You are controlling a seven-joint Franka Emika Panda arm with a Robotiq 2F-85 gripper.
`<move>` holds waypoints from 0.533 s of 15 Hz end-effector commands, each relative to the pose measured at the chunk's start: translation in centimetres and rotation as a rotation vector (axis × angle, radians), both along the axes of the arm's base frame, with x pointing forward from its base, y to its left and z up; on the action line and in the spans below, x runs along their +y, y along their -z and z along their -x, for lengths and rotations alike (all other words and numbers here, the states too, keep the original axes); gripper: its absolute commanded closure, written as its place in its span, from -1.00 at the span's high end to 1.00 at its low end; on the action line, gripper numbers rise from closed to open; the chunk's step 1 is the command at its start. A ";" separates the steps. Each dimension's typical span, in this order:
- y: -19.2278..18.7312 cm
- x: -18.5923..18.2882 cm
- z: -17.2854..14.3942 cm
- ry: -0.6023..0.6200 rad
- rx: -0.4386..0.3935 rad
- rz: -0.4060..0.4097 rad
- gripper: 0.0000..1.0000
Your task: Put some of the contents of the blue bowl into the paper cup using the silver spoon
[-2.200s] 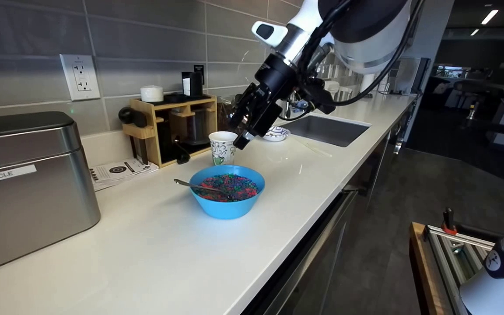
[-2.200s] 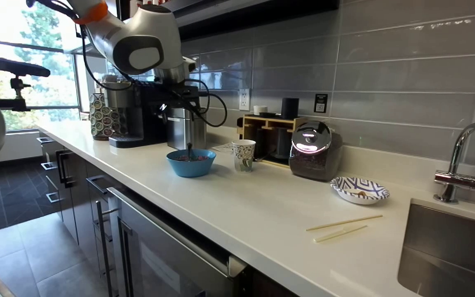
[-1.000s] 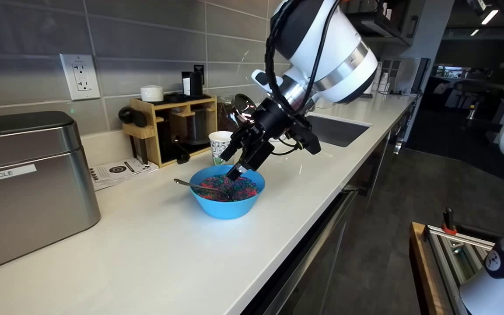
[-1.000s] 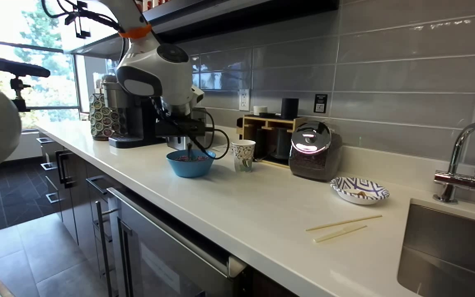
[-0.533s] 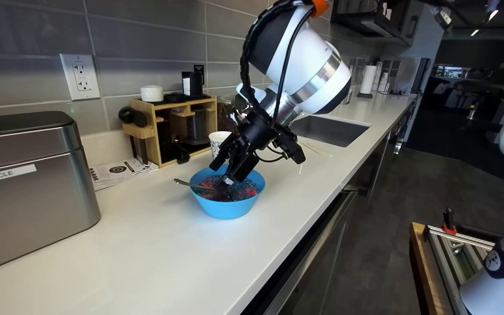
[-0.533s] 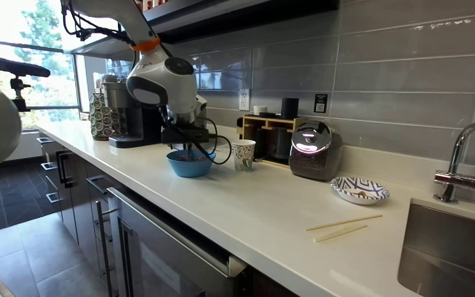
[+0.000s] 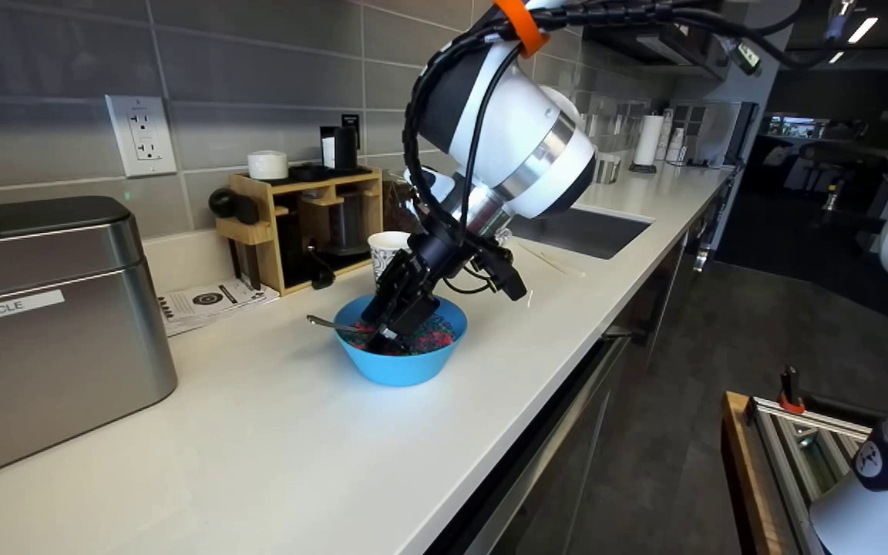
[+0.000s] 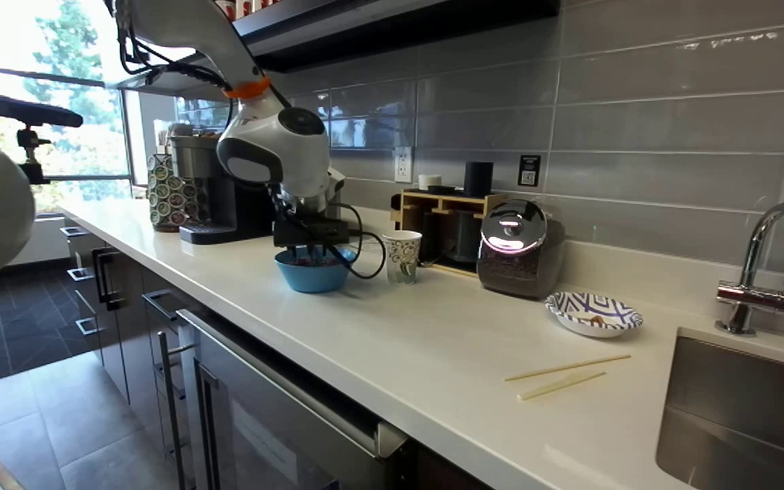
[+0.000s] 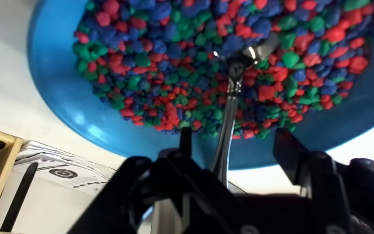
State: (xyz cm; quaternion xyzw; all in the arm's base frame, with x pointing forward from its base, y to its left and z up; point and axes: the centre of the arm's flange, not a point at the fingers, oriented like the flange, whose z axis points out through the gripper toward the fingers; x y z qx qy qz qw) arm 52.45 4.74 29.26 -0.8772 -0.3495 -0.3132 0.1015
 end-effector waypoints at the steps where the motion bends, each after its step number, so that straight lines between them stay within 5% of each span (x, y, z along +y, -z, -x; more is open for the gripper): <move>1: 1.1 -0.4 -0.3 -0.006 0.014 -0.010 0.02; 8: 1.0 -0.8 -0.5 -0.022 -0.005 -0.014 -0.05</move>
